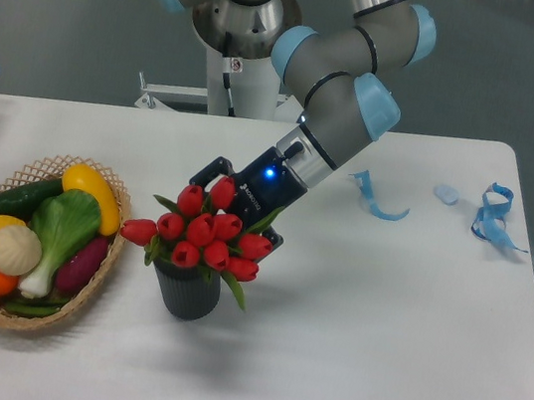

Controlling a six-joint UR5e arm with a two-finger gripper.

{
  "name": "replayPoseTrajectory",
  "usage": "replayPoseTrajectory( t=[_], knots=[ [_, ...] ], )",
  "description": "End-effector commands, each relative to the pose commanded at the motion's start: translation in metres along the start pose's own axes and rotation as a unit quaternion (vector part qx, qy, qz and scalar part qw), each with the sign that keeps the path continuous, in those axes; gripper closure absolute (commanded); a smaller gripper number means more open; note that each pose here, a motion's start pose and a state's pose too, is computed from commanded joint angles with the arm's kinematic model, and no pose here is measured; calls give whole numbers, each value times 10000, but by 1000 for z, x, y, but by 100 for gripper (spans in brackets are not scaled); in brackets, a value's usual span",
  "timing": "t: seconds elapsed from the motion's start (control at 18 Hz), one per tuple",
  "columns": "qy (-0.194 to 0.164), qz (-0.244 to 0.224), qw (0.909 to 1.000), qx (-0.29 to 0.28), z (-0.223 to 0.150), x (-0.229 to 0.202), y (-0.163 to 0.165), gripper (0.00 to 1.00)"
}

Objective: Pick up the flowers from the vase
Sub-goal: 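Lower the gripper around the tulip stems and close it, then lift the gripped tulip bunch up out of the grey vase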

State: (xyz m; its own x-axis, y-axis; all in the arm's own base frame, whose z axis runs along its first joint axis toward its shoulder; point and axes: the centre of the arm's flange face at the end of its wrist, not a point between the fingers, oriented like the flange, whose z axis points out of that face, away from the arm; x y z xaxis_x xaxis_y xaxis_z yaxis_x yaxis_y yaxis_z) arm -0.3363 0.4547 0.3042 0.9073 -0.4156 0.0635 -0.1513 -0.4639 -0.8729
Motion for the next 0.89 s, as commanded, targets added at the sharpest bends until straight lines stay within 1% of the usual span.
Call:
replayPoseTrajectory(
  t=[0.39, 0.56, 0.72, 0.89],
  knots=[
    [-6, 6, 10000, 9, -1, 0, -1, 67],
    [-27, 36, 10000, 13, -3, 0, -3, 77],
    [-25, 22, 10000, 4, -3, 1, -3, 83],
    [-44, 5, 10000, 14, -5, 1, -4, 83]
  ],
)
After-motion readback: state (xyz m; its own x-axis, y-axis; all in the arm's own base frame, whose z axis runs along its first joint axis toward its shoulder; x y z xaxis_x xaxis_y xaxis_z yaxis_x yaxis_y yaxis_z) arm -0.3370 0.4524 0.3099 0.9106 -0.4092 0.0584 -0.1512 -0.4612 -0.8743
